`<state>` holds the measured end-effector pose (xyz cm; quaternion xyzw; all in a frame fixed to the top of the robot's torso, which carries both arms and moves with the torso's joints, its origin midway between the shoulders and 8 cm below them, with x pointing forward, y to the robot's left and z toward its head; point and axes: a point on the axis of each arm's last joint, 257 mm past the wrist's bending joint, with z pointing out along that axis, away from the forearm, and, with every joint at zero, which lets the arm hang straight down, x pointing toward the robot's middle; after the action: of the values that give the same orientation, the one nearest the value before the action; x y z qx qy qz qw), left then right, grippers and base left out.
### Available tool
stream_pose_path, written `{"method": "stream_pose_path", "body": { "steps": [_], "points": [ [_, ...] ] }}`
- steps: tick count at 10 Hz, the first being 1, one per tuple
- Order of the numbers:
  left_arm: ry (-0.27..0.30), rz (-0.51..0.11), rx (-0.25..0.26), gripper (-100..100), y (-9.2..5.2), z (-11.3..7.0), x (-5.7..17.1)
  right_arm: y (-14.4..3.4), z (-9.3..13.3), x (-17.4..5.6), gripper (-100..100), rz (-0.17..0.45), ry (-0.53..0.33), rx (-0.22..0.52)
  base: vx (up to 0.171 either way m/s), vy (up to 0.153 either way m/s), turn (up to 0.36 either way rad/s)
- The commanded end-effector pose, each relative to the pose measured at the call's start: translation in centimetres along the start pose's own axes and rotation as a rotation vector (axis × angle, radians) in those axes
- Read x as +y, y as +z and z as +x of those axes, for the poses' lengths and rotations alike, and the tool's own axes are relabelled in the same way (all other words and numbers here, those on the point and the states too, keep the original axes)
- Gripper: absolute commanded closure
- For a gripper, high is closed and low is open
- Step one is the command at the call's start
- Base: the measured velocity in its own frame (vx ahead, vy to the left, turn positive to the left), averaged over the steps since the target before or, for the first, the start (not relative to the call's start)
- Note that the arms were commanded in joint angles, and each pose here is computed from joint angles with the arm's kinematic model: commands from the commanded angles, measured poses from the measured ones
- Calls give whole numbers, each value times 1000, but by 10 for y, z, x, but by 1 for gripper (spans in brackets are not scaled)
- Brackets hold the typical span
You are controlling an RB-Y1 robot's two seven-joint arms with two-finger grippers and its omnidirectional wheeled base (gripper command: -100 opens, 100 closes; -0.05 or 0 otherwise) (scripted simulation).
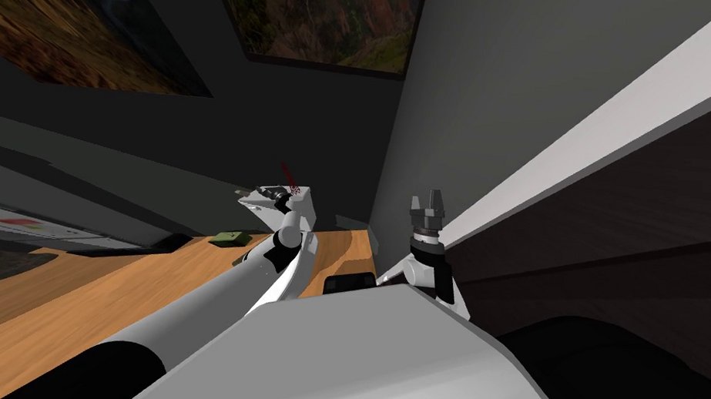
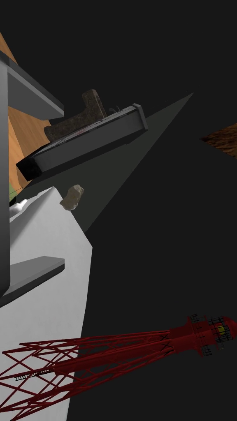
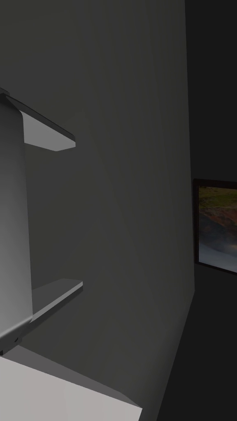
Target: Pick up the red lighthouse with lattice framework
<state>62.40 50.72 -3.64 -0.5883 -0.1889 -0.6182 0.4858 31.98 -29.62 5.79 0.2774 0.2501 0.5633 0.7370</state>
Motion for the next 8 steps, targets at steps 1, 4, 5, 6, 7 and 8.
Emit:
{"method": "stream_pose_path", "body": {
  "steps": [1,4,5,6,7,8],
  "points": [
    [-1,0,-1,-100,0,0,0,0,0,0,0,0,0,0,1,-5,20],
    [-1,0,-1,-100,0,0,0,0,0,0,0,0,0,0,9,3,-13],
    [-1,0,-1,-100,0,0,0,0,0,0,0,0,0,0,23,-3,15],
    [-1,0,-1,-100,0,0,0,0,0,0,0,0,0,0,0,0,0],
    [-1,0,-1,-100,0,0,0,0,0,0,0,0,0,0,17,2,-9],
    [4,-29,-45,-100,-4,-22,9,0,0,0,0,0,0,0,14,13,-24]
  ]
}}
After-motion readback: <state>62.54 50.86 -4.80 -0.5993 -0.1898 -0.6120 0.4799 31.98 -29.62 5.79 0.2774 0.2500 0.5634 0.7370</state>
